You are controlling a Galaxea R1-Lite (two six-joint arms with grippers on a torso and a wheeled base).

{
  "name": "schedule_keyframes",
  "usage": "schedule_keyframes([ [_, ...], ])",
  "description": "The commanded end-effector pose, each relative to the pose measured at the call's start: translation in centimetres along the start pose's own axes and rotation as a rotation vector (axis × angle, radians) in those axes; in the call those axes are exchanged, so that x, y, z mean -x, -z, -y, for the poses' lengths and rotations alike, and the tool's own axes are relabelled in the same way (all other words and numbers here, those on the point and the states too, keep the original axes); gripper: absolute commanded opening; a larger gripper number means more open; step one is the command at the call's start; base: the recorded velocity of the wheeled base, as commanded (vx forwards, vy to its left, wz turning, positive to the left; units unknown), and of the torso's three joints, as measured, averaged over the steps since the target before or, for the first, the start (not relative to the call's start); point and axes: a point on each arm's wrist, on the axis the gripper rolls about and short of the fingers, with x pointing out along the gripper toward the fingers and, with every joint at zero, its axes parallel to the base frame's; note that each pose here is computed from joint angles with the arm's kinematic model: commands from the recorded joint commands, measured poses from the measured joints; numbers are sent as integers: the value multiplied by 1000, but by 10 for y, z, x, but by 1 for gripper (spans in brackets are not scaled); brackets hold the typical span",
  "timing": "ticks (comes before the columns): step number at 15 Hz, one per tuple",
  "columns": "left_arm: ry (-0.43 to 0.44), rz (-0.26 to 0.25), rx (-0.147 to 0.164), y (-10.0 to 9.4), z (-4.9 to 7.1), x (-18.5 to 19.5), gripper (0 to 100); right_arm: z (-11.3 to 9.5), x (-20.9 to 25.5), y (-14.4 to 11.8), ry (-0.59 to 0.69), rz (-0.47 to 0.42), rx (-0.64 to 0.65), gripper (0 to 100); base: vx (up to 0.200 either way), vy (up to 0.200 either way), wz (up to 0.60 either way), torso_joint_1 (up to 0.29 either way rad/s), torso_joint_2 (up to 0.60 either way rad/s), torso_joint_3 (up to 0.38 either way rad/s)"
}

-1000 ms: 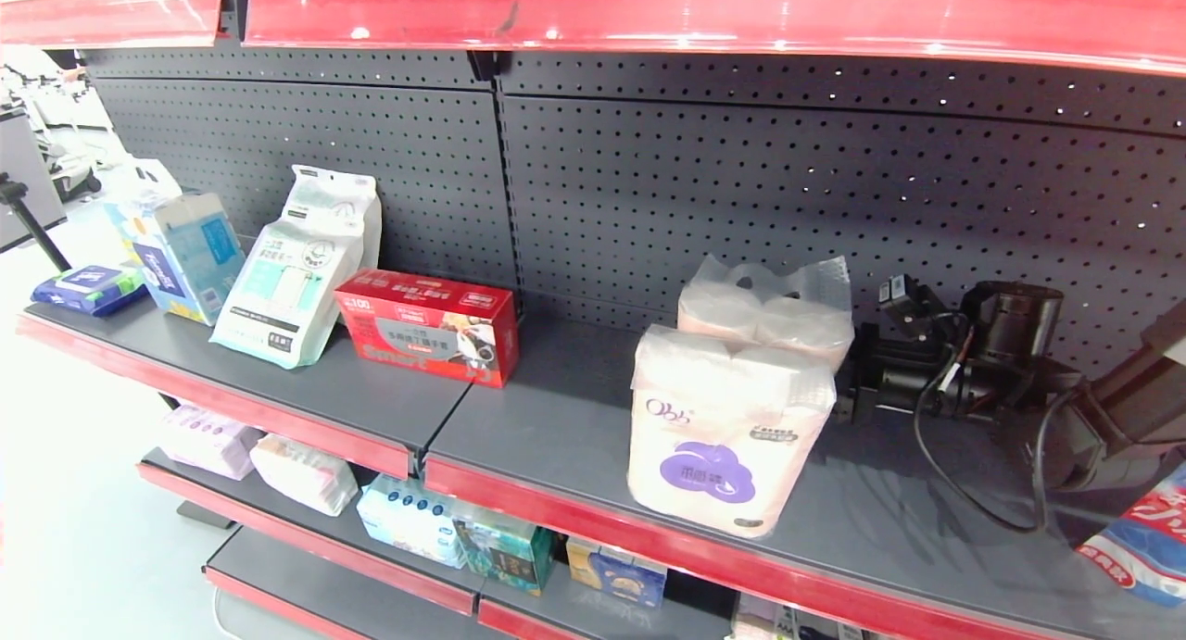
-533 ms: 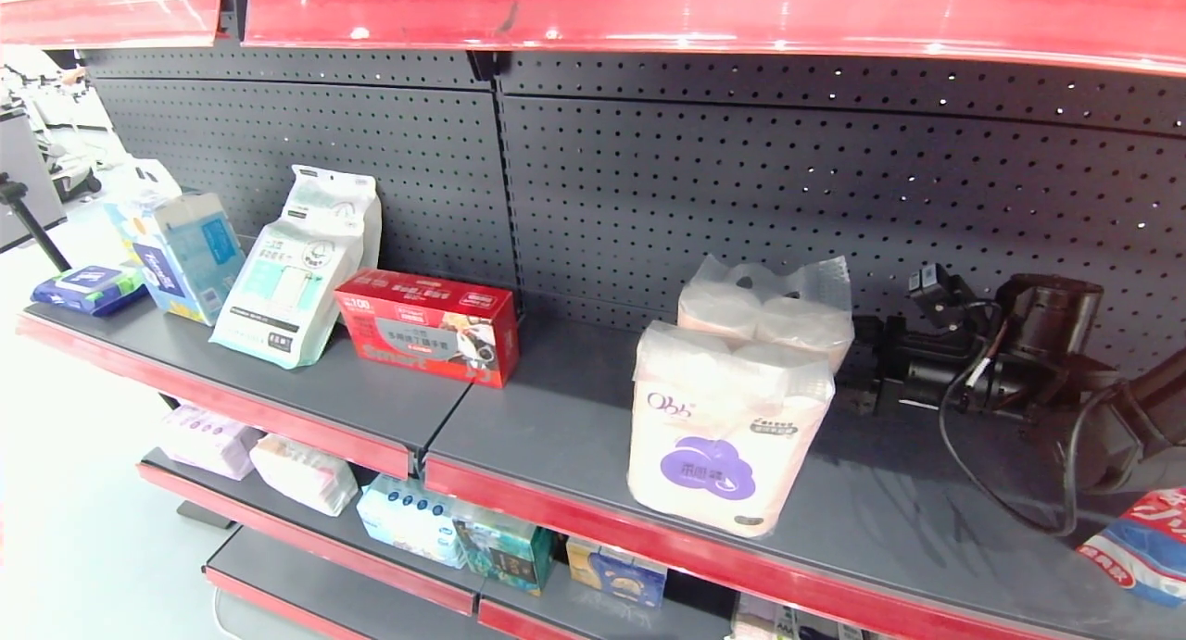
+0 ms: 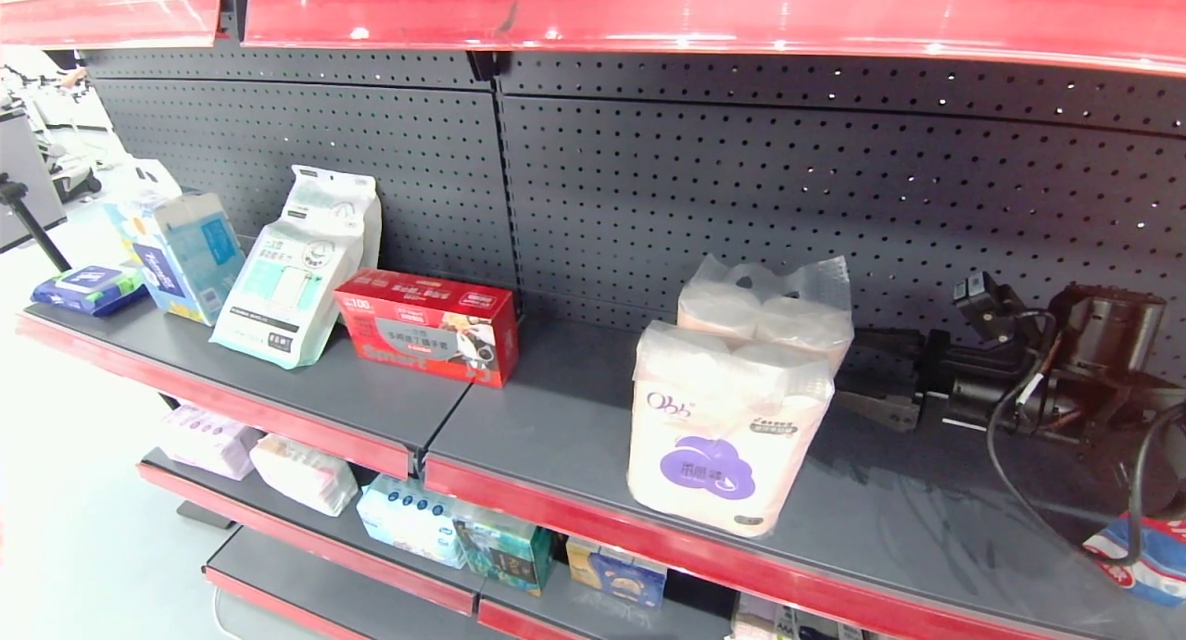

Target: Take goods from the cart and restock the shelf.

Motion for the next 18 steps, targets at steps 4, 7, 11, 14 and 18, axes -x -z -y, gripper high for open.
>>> schedule_keyframes([
  [4,0,-1,0,0,0,0,100,-7,23,-9,50,10,10,100,0,0,0,0,0,0],
  [7,0,-1,0,0,0,0,100,-9,35,-9,88,5,9,100,0,0,0,0,0,0],
  [11,0,-1,0,0,0,0,100,-26,43,-7,102,-10,-18,100,0,0,0,0,0,0],
  [14,0,-1,0,0,0,0,100,-41,50,-6,96,-16,-24,100,0,0,0,0,0,0],
  [18,0,-1,0,0,0,0,100,-63,49,-10,48,-11,-28,100,0,0,0,0,0,0],
])
